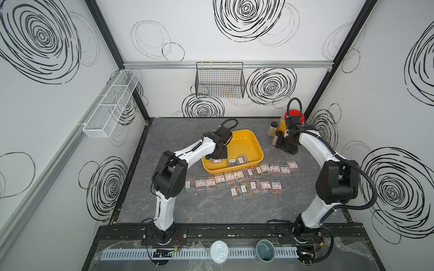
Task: Take the paper clips out of the storage box
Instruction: Pick up the boxed paper clips from the storage box, then place the boxed paper clips at the center of the board, then pick up the boxed paper clips from the storage box.
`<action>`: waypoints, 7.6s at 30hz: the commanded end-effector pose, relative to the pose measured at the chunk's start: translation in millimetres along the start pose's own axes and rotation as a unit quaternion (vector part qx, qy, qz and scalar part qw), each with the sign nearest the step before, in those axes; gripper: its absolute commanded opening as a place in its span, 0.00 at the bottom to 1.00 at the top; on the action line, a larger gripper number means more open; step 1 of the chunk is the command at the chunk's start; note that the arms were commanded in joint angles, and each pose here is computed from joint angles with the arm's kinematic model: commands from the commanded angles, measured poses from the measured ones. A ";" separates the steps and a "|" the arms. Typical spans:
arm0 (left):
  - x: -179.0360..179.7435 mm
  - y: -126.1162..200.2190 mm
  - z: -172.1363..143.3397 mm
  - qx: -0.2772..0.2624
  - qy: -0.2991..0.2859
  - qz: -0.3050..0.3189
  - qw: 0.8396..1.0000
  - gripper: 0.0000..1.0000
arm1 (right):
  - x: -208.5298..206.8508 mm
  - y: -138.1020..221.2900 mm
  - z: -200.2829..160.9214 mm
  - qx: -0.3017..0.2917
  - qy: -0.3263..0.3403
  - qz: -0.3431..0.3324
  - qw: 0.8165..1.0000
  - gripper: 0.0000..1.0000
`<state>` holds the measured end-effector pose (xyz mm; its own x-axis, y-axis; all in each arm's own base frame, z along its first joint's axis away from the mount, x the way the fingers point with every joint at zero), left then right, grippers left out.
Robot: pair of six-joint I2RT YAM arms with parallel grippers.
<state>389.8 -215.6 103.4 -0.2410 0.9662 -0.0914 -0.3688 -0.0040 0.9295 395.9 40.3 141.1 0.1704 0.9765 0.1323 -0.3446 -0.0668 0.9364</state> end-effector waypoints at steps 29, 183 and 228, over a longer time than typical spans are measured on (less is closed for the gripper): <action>42.3 82.6 -169.2 -0.031 0.491 -0.111 0.863 0.54 | 73.7 52.8 -19.1 -0.065 0.112 0.049 0.990 0.53; 100.6 143.9 5.2 -0.175 0.370 -0.195 0.891 0.73 | 160.7 -2.3 -58.7 -0.022 0.175 0.054 0.983 0.61; 118.9 96.3 79.3 -0.119 0.304 -0.167 0.930 0.72 | 185.4 -112.7 -81.2 0.064 0.202 0.005 0.977 0.55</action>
<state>389.7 -73.9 200.0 -0.5464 0.5915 -0.5929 -0.6633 0.1266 0.7376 388.2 245.0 40.7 -0.2184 0.9753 0.0324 -0.2363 -0.0851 0.9680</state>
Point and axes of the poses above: each gripper's point midway between its finger pads, its own y axis back along the fingers, its own x axis along the line the jaws close on, z = x × y, the point moved 1 cm from there along y, back along the fingers, and after that the axes turned 8 degrees about y, right-handed, at the moved point
